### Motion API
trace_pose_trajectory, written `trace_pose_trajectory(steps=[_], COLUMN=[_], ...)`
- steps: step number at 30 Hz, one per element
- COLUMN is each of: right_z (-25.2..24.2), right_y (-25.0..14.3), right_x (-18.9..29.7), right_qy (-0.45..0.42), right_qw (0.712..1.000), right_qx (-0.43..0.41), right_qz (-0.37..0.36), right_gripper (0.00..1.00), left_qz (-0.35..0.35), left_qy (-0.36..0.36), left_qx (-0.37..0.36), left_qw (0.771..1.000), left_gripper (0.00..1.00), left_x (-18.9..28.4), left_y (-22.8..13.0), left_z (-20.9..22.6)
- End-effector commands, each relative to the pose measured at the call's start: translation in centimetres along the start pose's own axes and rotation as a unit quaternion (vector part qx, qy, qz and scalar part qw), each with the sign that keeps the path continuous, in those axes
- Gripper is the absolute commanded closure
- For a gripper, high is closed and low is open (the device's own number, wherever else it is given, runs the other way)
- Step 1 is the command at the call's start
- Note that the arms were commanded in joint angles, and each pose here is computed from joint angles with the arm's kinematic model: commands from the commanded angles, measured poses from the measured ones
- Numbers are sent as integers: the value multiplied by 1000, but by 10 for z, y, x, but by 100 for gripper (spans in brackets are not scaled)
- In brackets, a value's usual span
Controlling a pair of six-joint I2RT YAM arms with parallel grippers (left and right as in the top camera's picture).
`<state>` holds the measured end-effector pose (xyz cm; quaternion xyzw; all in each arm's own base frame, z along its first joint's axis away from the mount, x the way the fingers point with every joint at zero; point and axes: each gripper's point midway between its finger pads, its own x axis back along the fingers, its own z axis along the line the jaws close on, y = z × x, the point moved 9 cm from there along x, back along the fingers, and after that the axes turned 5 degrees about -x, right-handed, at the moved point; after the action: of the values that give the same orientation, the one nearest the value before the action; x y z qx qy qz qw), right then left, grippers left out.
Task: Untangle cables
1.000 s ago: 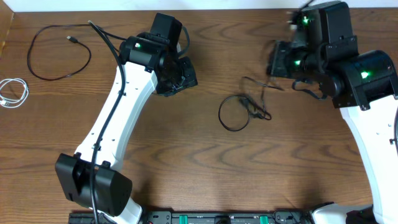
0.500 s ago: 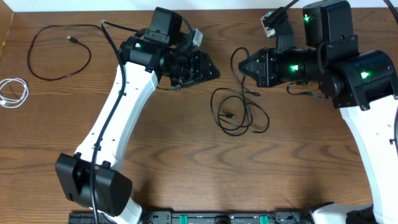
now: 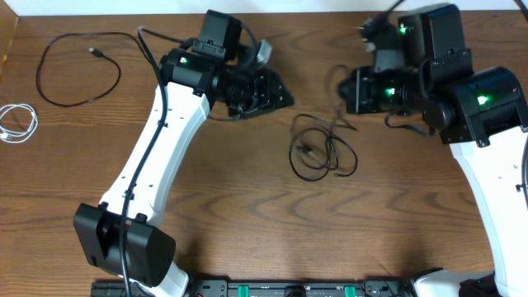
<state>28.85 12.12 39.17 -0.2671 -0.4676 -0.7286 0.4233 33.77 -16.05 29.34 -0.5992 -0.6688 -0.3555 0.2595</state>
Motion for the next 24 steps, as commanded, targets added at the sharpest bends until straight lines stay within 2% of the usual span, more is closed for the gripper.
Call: trace_pose_trajectory(steps=[1, 5, 12, 15, 18, 22, 24], right_z=[-24, -16, 10, 20, 23, 27, 32], right_y=[9, 6, 6, 11, 15, 19, 21], right_x=[4, 2, 0, 2, 3, 4, 6], right_qy=[-137, -89, 44, 92, 101, 122, 147], right_qw=[983, 990, 996, 994, 993, 990, 987], right_qx=[-91, -92, -75, -66, -63, -69, -62], right_qz=[-82, -54, -11, -12, -25, -33, -34], right_gripper=[99, 99, 99, 99, 98, 98, 98], left_qz=[-36, -33, -4, 5, 12, 21, 21], left_qy=[97, 95, 32, 30, 27, 21, 28], left_qx=[53, 54, 14, -10, -31, -80, -87], left_qw=[993, 993, 999, 999, 999, 996, 996], left_gripper=[52, 52, 52, 52, 51, 41, 39], left_x=[6, 6, 2, -3, -8, -15, -19], left_y=[-1, -2, -6, -11, -16, -22, -23], left_z=[15, 15, 0, -8, -16, -27, -28])
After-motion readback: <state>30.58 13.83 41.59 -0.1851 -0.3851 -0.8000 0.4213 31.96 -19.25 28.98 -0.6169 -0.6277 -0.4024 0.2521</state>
